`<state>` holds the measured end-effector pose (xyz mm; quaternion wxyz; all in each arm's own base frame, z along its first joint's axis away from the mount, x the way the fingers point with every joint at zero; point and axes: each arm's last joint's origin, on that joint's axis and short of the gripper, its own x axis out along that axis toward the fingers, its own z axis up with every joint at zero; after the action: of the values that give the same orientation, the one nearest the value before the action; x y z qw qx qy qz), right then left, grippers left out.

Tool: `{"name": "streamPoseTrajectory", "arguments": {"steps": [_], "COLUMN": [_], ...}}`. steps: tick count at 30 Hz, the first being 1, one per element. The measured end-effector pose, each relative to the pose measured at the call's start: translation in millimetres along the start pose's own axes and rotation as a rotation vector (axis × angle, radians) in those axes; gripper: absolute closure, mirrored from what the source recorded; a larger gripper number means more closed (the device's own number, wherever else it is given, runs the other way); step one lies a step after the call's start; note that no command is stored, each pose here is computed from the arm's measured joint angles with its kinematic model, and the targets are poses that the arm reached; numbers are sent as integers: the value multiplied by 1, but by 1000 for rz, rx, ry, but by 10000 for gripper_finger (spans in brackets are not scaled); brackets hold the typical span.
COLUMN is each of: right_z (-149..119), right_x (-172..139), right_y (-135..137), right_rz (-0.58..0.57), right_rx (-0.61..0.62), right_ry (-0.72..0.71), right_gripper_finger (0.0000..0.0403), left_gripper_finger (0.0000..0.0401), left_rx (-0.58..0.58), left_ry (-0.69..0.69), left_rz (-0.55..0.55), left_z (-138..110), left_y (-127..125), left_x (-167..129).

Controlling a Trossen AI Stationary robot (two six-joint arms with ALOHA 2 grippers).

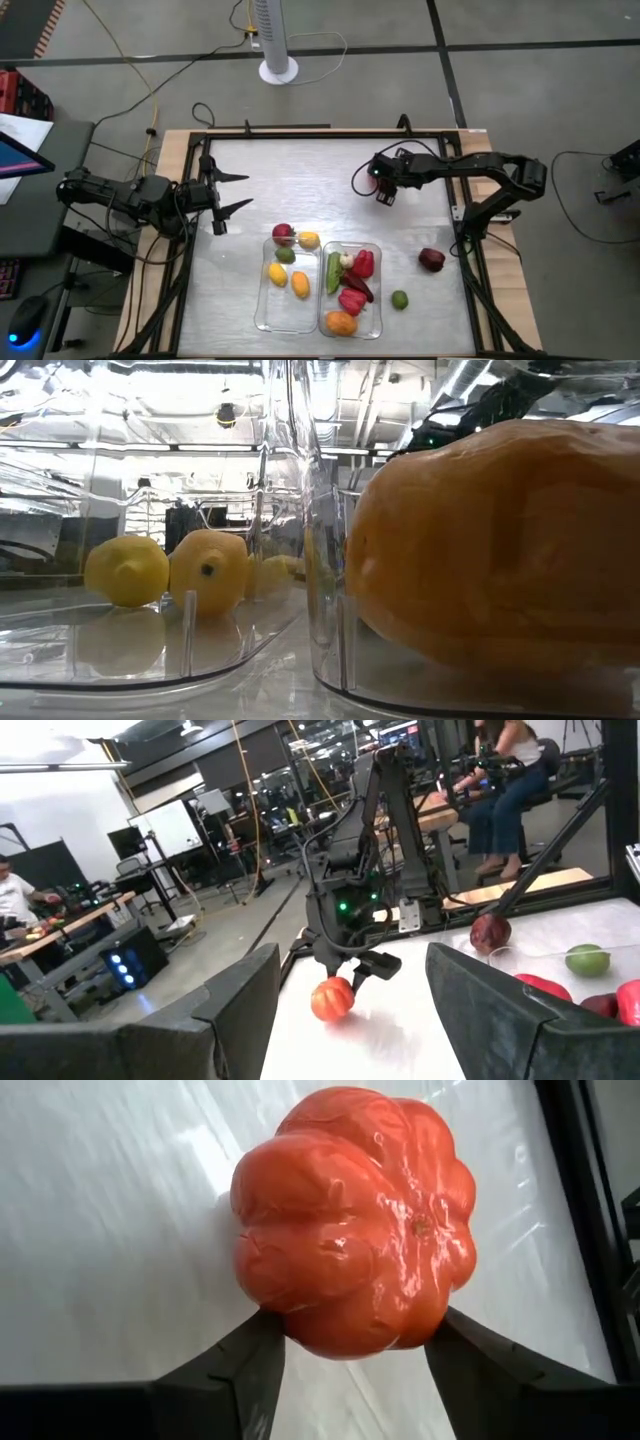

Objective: Sort produce into baskets
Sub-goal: Put the pumpkin into the right transparent bin

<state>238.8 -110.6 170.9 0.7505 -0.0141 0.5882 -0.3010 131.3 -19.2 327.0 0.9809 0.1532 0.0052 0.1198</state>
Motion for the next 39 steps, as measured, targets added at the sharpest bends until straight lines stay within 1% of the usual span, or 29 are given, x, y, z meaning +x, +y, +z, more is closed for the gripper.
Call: {"name": "streamPoseTrajectory", "arguments": {"steps": [4,7,11,14,18,21,24,27,30,32,35,39], "right_z": [2,3,13,28,42,43,36,15,-6,-15,-20,-20], "right_x": [0,-3,-21,-51,-110,-154,-189,-208,-220,-225,-228,-228], "right_y": [0,6,25,45,72,92,116,141,157,163,167,167], "right_rz": [-1,8,115,205,277,363,489,565,594,598,602,600], "right_rx": [10,-11,-46,-79,-157,-170,-166,-208,-210,-159,-78,-57], "right_ry": [-24,-30,-75,-127,-193,-240,-287,-277,-228,-206,-184,-181], "right_gripper_finger": [160,161,162,162,162,162,162,162,162,158,137,98], "left_gripper_finger": [161,161,161,161,161,161,161,161,161,161,161,161], "left_rx": [0,0,12,21,20,14,15,12,2,-5,-11,-13], "left_ry": [0,0,4,13,17,19,21,23,25,25,25,25], "left_rz": [0,0,5,30,40,40,39,39,38,38,38,38], "left_z": [0,0,0,-1,-1,-1,-1,-1,-2,-2,-2,-2], "left_y": [0,0,0,1,1,1,1,1,1,1,1,1], "left_x": [0,0,0,0,0,0,0,0,0,0,0,0]}}
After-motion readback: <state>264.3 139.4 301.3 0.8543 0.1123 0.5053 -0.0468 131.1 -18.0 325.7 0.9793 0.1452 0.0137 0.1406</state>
